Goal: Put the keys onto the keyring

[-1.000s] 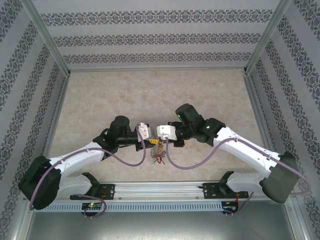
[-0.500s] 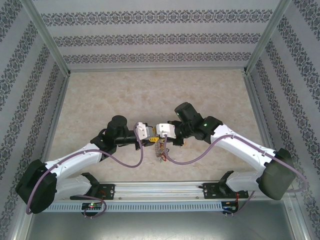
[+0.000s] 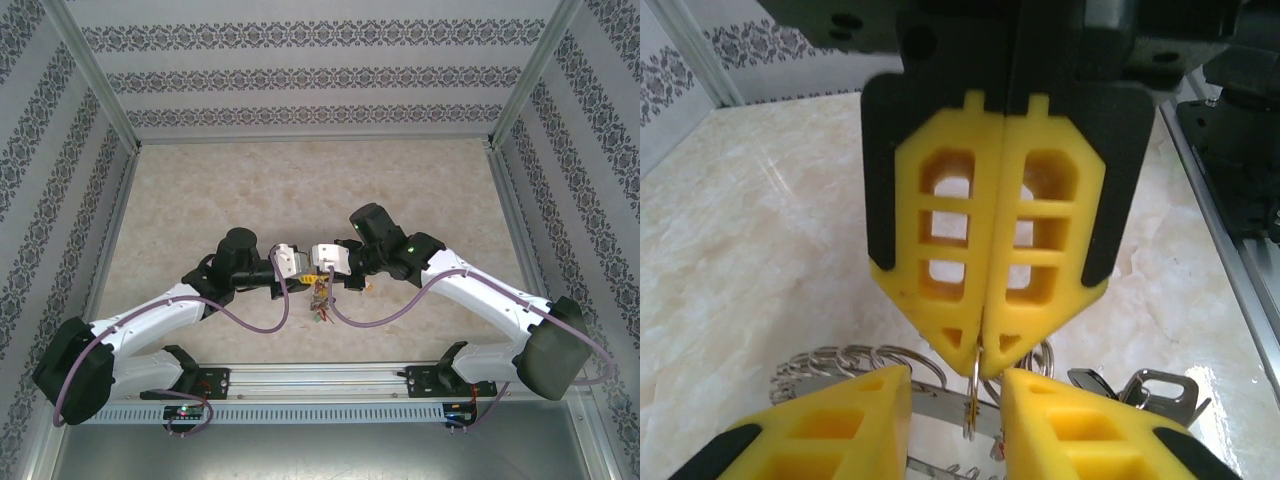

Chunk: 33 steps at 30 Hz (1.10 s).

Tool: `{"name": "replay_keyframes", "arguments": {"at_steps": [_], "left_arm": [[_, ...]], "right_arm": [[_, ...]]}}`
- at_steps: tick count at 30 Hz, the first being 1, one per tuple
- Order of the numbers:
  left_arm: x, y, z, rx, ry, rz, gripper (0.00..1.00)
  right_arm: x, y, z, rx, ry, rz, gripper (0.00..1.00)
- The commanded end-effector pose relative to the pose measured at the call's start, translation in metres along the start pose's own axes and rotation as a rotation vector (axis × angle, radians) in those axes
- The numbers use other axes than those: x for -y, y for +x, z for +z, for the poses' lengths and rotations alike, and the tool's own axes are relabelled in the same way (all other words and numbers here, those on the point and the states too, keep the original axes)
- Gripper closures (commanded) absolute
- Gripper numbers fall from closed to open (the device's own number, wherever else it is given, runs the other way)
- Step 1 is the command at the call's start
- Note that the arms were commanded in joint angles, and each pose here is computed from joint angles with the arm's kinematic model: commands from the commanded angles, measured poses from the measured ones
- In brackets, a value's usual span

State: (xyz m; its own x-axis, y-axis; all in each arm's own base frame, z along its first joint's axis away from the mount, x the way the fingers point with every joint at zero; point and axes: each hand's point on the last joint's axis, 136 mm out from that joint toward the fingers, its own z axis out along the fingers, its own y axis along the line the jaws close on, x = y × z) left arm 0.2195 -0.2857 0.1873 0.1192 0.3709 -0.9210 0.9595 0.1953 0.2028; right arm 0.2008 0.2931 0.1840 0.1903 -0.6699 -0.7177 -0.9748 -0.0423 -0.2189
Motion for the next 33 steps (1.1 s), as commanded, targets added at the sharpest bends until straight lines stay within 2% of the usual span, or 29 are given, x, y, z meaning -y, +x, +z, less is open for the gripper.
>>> {"name": "replay_keyframes", "arguments": {"at_steps": [1, 9, 15, 22, 25, 28, 31, 33], "left_arm": [[0.004, -0.002, -0.005, -0.02, -0.007, 0.021, 0.7], [0.004, -0.016, -0.006, 0.028, 0.006, 0.022, 0.87], [0.004, -0.013, -0.003, 0.001, 0.023, 0.011, 0.81], [0.003, -0.008, 0.0, -0.037, 0.038, 0.006, 0.82], [0.004, -0.005, 0.001, -0.053, 0.047, 0.005, 0.87], [0.006, -0.002, 0.0, -0.078, 0.062, 0.004, 0.85], [0.005, -0.002, 0.0, -0.08, 0.058, 0.006, 0.89], [0.003, -0.005, 0.001, -0.072, 0.054, 0.01, 1.0]], "right_arm": [[0.003, -0.014, -0.003, 0.071, 0.004, -0.003, 1.0], [0.001, -0.017, -0.005, 0.087, 0.001, -0.007, 1.0], [0.003, -0.022, -0.008, 0.111, 0.016, -0.011, 1.0], [0.002, -0.023, -0.009, 0.115, 0.016, -0.002, 1.0], [0.002, -0.023, -0.01, 0.117, 0.016, 0.003, 1.0], [0.001, -0.022, -0.01, 0.113, 0.02, 0.004, 1.0], [0.0, -0.022, -0.01, 0.112, 0.014, 0.01, 1.0], [0.0, -0.024, -0.011, 0.119, 0.012, 0.015, 1.0]]}}
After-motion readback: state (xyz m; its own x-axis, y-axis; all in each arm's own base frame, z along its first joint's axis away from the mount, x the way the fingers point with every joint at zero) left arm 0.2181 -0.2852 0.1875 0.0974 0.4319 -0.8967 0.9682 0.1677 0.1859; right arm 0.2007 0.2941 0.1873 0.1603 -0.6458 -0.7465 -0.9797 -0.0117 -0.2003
